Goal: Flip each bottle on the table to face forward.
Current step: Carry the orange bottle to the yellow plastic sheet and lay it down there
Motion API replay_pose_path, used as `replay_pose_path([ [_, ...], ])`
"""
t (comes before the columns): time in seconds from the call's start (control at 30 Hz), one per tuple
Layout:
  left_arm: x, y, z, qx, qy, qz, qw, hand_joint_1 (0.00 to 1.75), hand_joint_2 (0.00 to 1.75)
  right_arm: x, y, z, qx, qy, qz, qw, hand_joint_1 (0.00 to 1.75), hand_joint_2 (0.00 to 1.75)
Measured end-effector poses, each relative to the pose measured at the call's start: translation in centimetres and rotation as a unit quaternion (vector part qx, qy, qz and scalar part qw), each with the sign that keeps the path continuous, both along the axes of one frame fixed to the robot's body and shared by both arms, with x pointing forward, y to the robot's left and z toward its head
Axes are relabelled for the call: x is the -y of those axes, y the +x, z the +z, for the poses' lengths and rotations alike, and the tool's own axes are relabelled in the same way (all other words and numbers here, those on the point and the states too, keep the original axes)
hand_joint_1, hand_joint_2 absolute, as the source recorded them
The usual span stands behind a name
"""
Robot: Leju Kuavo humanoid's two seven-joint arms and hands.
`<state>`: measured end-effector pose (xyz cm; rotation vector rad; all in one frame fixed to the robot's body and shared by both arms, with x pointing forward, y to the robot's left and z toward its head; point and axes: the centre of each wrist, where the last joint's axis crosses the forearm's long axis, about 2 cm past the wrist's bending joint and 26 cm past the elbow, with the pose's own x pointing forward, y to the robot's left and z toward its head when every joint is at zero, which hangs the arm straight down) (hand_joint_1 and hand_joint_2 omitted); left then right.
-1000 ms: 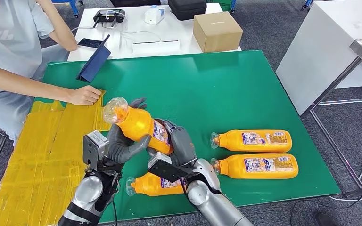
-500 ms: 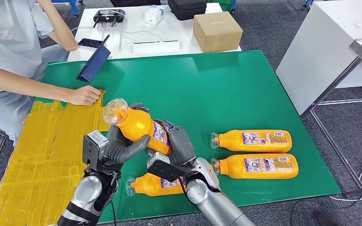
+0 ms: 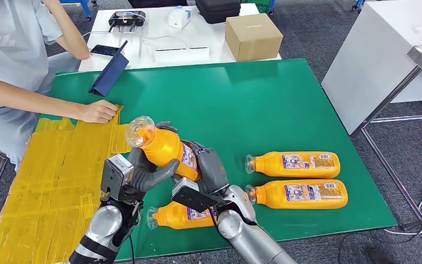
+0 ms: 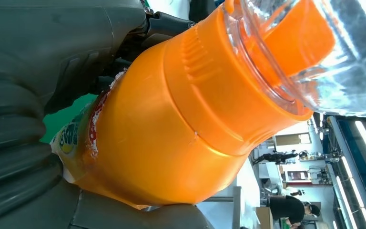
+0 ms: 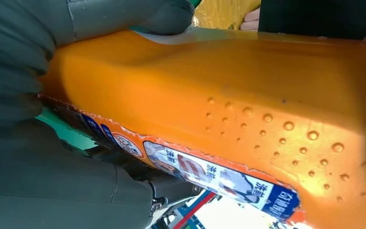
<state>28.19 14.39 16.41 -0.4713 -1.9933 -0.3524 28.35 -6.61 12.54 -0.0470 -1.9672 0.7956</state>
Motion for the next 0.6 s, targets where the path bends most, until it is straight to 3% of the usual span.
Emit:
replay_pose_path([
  [0.13,0.0,0.0,0.0,0.0,0.0,0.0,1.0,1.75,1.75,0.0,0.0,0.0,0.0,0.0,0.0,1.0,1.66,1.75],
  [0.17,0.0,0.0,0.0,0.0,0.0,0.001,1.0,1.75,1.75,0.0,0.0,0.0,0.0,0.0,0.0,1.0,1.33,1.75],
  [0.27,0.1,0.0,0.0,0.003,0.002,0.004,1.0,1.75,1.75,0.0,0.0,0.0,-0.001,0.002,0.0,1.0,0.1,1.75],
  [0.3,0.1,0.0,0.0,0.008,0.007,0.012,1.0,1.75,1.75,0.0,-0.1,0.0,-0.003,0.006,-0.001,1.0,0.0,1.75],
  [0.4,-0.2,0.0,0.2,0.048,0.042,0.073,0.995,1.75,1.75,0.0,-0.5,-0.1,-0.008,0.031,-0.006,0.999,0.0,1.75],
  [0.47,-1.0,0.1,0.6,0.095,0.092,0.144,0.981,1.75,1.75,0.2,-1.2,0.2,-0.006,0.055,-0.012,0.998,0.0,1.75],
  [0.6,-4.1,1.3,2.2,0.19,0.218,0.284,0.914,1.75,1.75,1.7,-2.3,1.5,0.02,0.089,-0.032,0.995,0.0,1.75],
])
